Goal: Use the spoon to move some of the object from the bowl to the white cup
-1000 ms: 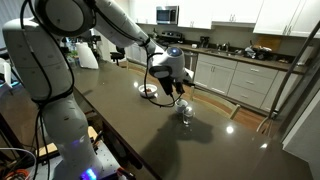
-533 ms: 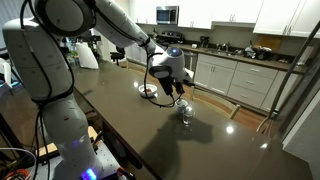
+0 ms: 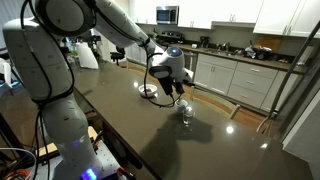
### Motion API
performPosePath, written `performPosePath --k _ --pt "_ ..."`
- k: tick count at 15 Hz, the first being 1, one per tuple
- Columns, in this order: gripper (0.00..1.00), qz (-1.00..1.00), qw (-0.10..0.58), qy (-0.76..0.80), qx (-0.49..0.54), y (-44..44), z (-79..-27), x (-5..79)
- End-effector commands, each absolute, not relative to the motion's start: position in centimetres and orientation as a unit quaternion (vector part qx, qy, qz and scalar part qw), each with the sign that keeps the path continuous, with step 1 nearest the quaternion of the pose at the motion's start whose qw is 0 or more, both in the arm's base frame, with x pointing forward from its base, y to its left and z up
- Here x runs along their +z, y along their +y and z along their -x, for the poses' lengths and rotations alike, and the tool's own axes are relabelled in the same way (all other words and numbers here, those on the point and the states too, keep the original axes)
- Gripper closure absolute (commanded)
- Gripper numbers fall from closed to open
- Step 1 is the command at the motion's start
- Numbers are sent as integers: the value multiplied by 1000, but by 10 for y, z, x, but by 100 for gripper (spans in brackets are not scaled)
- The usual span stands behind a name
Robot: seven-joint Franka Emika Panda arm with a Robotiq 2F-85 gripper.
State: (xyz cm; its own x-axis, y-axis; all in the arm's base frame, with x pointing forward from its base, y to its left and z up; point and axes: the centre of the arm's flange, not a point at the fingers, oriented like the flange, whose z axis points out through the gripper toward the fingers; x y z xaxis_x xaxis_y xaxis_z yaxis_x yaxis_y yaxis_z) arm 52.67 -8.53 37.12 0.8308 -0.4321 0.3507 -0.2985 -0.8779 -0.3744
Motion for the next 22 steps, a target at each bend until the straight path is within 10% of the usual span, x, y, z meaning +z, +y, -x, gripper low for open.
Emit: performPosePath --k 1,11,22 --pt "96 948 133 184 -221 -75 -524 383" --pt "96 956 104 147 -233 -44 -516 415" --pt "96 938 235 101 -233 27 -525 414"
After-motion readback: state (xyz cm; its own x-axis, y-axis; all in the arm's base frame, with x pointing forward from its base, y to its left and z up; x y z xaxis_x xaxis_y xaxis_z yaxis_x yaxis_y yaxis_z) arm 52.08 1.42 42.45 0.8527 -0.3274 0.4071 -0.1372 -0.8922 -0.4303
